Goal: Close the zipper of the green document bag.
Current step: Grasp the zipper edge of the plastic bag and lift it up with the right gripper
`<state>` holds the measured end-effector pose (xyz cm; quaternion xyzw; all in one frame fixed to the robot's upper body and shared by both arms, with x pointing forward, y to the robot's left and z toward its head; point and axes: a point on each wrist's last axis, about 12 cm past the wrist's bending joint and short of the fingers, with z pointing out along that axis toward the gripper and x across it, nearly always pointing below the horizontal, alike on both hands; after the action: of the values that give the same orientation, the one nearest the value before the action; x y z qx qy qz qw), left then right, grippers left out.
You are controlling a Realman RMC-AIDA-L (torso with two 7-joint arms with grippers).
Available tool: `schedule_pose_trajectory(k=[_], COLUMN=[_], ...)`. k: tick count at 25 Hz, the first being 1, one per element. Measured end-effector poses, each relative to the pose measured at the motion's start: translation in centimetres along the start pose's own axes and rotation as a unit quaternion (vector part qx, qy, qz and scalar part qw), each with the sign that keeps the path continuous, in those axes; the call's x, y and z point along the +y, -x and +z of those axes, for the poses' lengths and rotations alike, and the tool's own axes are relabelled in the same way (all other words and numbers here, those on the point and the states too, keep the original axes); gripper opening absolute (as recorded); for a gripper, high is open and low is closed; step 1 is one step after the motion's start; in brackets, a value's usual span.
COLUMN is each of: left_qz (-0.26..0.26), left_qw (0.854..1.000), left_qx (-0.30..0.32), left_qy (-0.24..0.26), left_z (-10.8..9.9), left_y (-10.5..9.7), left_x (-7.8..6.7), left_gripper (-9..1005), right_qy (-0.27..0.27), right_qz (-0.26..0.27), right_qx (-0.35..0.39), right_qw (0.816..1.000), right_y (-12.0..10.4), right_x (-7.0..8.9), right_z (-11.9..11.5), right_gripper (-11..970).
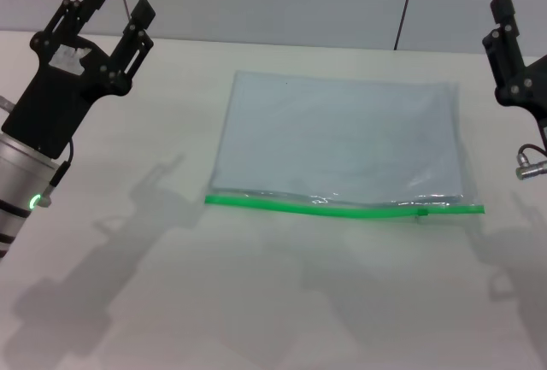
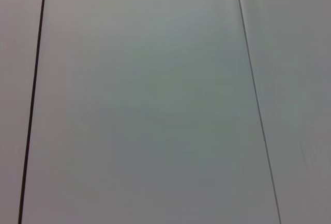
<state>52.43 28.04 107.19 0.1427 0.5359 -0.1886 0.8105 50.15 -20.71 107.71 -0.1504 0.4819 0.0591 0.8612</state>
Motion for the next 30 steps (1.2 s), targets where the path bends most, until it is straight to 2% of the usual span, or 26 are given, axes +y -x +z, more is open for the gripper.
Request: schedule_pose_trajectory(k=[13,19,23,26,30], left_qz=[0.0,0.001,0.002,0.003,0.004], left_qw=[1.0,1.0,1.0,1.0,1.0], left_qx=[0.0,0.0,0.001,0.001,0.001], left_qy=[0.0,0.001,0.005,0.006,0.009], left_z=[0.0,-0.1,-0.3,-0.3,-0.3], left_y=[0.0,0.0,0.0,0.1,0.1], left_x=[0.0,0.1,0.2,0.3,0.4], left_gripper=[635,635,634,634,634], right_qy=[0.001,0.017,0.024,0.03,0.048], right_qz=[-0.015,-0.043,-0.086,-0.147,-0.256], right_qx=[0.002,0.055,0.092,0.121,0.155], right_qw=[1.0,0.997,0.992,0.981,0.953], right_y=[-0.2,-1.7,-2.7,-3.3,-4.0], right_x=[-0.6,-1.2,-2.2,-2.6,-2.7], right_z=[0.0,-0.4,-1.5,-2.5,-3.5], right_gripper=[641,638,636,640,651])
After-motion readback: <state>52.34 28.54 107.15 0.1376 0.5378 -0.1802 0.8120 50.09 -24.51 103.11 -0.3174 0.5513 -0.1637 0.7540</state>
